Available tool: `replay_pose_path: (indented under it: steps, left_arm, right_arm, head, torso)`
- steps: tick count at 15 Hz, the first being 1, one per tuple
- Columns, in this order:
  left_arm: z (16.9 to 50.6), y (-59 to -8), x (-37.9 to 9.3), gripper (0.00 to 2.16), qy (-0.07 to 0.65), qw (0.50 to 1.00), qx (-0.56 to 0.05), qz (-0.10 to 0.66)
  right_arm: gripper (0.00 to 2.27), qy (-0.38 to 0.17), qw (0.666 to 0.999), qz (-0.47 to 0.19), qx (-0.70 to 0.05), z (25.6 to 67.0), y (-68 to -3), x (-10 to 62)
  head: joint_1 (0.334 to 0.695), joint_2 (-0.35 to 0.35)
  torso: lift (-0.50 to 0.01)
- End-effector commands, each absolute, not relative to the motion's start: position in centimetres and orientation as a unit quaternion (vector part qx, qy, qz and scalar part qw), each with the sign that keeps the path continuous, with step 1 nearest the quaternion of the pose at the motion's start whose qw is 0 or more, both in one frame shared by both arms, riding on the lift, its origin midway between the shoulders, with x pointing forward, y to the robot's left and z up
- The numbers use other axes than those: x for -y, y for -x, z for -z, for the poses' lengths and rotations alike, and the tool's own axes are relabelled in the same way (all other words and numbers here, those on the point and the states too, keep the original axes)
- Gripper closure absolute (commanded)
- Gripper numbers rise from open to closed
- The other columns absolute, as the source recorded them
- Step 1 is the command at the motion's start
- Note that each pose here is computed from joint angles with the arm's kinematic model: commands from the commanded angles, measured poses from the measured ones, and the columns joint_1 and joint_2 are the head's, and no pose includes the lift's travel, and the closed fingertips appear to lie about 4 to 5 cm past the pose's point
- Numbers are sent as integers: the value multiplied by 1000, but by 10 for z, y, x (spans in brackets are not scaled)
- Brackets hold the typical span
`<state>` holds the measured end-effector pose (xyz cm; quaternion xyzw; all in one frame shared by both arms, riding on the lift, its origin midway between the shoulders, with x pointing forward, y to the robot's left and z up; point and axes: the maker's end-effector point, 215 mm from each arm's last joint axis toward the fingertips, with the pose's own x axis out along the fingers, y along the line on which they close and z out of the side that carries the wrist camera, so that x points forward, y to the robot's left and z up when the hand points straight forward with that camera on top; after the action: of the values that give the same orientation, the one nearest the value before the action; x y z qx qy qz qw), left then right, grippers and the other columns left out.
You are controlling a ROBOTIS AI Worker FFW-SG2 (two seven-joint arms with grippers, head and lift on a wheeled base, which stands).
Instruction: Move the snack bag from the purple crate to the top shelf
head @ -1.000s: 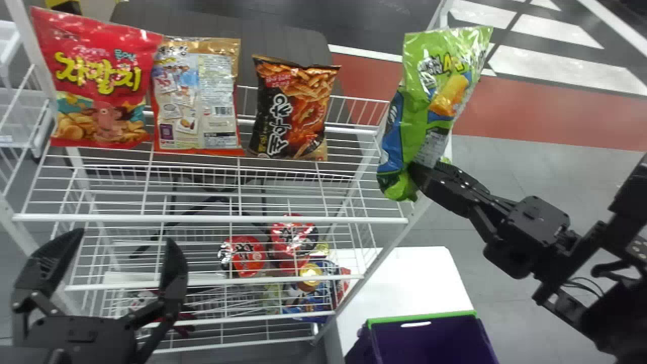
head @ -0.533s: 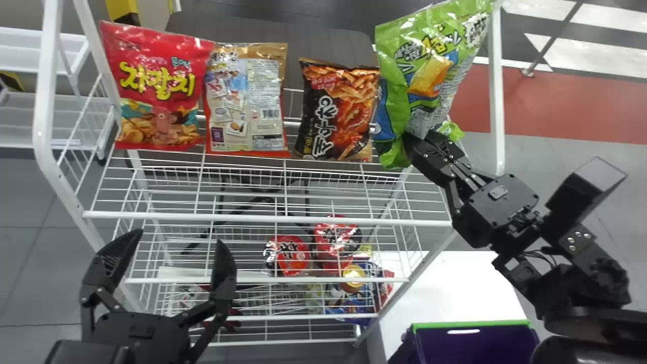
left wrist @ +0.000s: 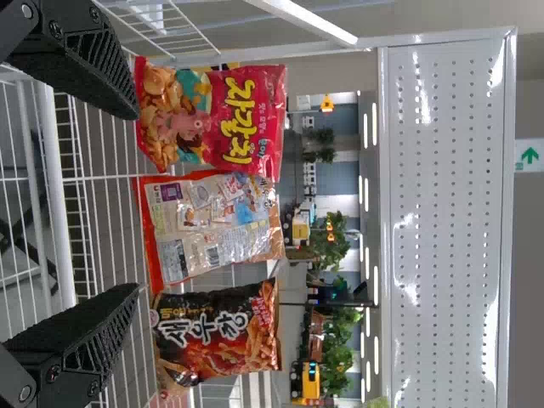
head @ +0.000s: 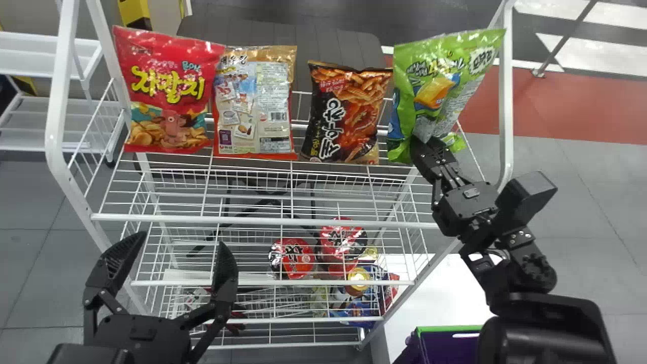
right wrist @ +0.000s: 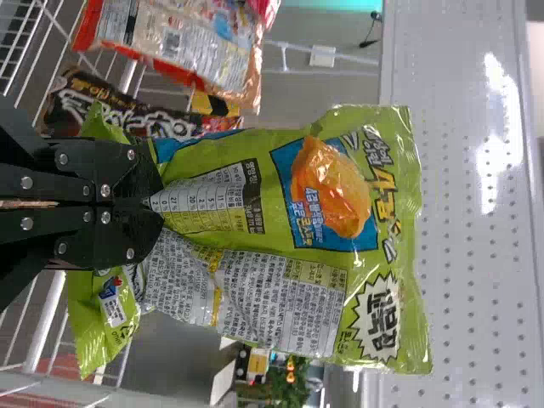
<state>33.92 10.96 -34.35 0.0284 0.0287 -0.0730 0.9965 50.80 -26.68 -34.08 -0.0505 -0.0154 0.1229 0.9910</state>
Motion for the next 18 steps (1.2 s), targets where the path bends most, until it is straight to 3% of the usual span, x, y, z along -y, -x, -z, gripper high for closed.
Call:
replay_pose_path:
  steps: [1,18]
  left_arm:
    - [344,-340,-112,103,-29,997,-28,71]
    - [348,-341,-115,103,-29,997,-27,71]
  right_arm:
    - [2246,44,993,-112,17,355,-520,270]
    - [2246,53,998,-14,-8,396,-567,287]
  head:
    - [695,-205]
    - [695,-212]
  torso:
    - [0]
    - [0]
